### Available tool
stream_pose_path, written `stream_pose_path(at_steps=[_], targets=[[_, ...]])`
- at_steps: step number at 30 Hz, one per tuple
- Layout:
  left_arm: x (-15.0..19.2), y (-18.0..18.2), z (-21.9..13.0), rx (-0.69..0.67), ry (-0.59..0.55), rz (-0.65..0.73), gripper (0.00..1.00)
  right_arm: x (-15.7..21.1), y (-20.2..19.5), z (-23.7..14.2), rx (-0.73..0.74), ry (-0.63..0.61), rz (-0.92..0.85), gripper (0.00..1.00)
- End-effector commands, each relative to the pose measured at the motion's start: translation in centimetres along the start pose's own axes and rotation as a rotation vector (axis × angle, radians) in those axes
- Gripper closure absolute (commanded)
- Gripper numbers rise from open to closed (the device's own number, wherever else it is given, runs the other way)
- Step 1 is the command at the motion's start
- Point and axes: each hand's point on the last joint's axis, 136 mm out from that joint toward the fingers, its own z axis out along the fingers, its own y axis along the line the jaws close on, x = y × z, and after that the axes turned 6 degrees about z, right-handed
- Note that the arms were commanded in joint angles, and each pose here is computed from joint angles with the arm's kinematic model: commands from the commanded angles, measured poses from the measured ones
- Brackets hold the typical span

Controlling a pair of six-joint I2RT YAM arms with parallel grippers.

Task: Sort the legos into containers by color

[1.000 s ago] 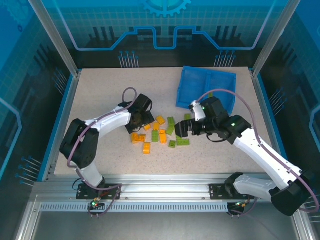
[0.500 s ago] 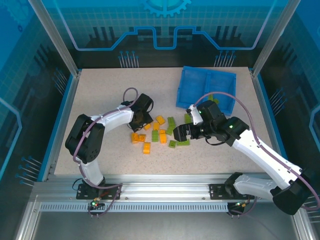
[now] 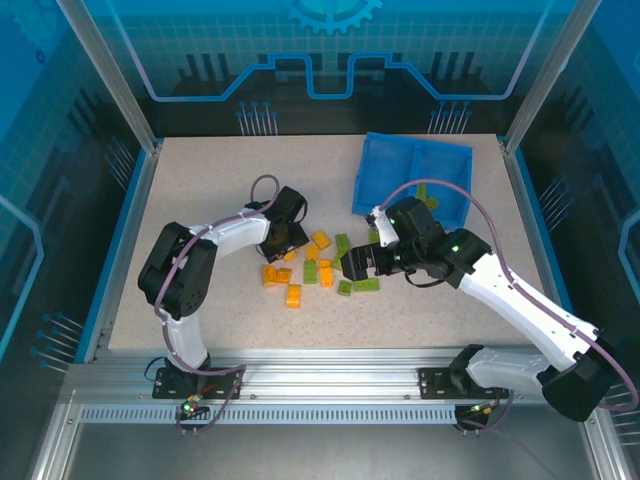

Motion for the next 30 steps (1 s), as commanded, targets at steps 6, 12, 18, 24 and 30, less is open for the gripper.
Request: stream_pose_path(at_steps=[6, 12, 18, 24, 30], targets=[[0.6, 2.3, 0.1, -0.049, 0.022, -0.005, 0.44, 0.1, 0.3, -0.6, 0.018, -0.012, 0.005, 0.00], [0.8, 3.1, -1.0, -0.058, 0.020, 0.026, 0.56, 0.2, 0.1, -0.3, 0.026, -0.008, 0.009, 0.00], [0.2, 1.6, -4.0, 0.020, -0.015, 0.075, 0.74, 0.2, -1.0, 0.0, 0.084, -0.012, 0.040, 0.00], [-0.1, -7.4, -11.8, 0.248, -0.129, 0.334, 0.78, -1.6, -2.6, -2.6, 0.160, -0.178, 0.099, 0.00], [0.0, -19.3, -15.6, 0.351, -0.284, 0.643, 0.78, -2.6, -6.7, -6.8, 0.282, -0.397, 0.247, 0.00]])
